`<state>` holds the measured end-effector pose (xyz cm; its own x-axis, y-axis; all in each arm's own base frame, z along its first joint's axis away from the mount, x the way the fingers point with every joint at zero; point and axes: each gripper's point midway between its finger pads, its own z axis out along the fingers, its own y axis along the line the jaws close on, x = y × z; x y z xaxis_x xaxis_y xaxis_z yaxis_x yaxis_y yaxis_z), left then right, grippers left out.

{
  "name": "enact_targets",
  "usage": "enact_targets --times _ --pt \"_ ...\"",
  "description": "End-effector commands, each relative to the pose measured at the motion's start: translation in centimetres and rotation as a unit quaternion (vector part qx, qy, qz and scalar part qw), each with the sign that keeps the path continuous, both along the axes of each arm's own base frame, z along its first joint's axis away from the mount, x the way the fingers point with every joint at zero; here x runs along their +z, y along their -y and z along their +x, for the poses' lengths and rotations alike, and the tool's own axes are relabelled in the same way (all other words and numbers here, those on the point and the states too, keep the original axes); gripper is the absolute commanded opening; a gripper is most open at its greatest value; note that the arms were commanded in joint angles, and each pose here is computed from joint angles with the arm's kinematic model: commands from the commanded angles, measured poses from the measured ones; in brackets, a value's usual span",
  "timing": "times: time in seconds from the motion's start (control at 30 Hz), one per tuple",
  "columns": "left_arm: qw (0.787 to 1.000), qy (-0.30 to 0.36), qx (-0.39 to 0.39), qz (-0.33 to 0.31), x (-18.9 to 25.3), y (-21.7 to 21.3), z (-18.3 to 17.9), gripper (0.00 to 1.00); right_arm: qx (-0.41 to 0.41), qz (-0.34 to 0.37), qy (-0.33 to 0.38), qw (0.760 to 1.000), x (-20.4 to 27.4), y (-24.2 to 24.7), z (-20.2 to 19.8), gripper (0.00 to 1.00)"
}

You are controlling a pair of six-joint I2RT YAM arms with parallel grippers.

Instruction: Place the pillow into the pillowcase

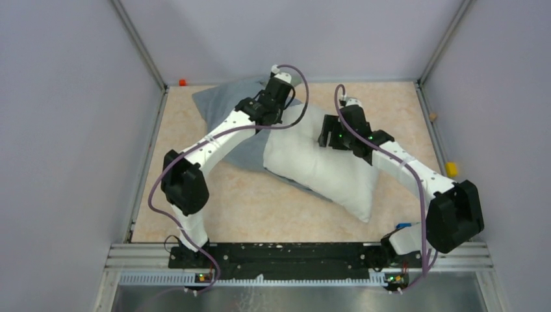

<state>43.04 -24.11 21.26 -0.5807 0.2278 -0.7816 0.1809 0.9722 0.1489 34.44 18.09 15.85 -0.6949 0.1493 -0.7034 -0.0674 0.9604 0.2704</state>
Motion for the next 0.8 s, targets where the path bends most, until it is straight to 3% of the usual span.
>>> enact_targets --times 0.0,0.13,0.2,0.23,0.4,0.53,0.67,0.77 --pt "1.0 0.021 0.009 0.015 2.7 -2.2 0.4 0.1 -0.012 -0.016 -0.054 0.998 -4.4 0.6 -1.0 0.66" --pt "1.0 0.014 -0.026 -0.005 2.9 -0.9 -0.2 0.0 -0.008 -0.011 -0.052 0.999 -4.3 0.3 -0.7 0.48" --pt "0.996 0.013 -0.074 -0.046 4.5 1.4 -1.1 0.0 0.002 -0.001 -0.046 0.999 -3.7 -0.3 -0.3 0.21" --pt "0.992 0.016 -0.105 -0.072 5.8 3.0 -1.8 0.0 0.009 0.005 -0.044 0.999 -3.2 -0.9 0.1 0.02" --pt "0.952 0.051 -0.25 -0.168 15.9 13.6 -8.5 0.0 0.062 0.058 -0.007 0.996 3.2 -5.9 2.8 0.0" --pt "0.905 0.008 -0.305 -0.296 18.8 18.0 -12.7 0.0 0.09 0.156 0.031 0.983 9.3 -9.6 4.0 0.0" --pt "0.926 0.014 -0.216 -0.309 16.7 14.4 -9.7 0.0 0.063 0.188 0.043 0.979 10.7 -9.6 4.7 0.0" --pt "0.928 -0.009 -0.165 -0.335 13.2 10.5 -7.4 0.0 0.043 0.197 0.042 0.978 9.4 -9.0 4.5 0.0"
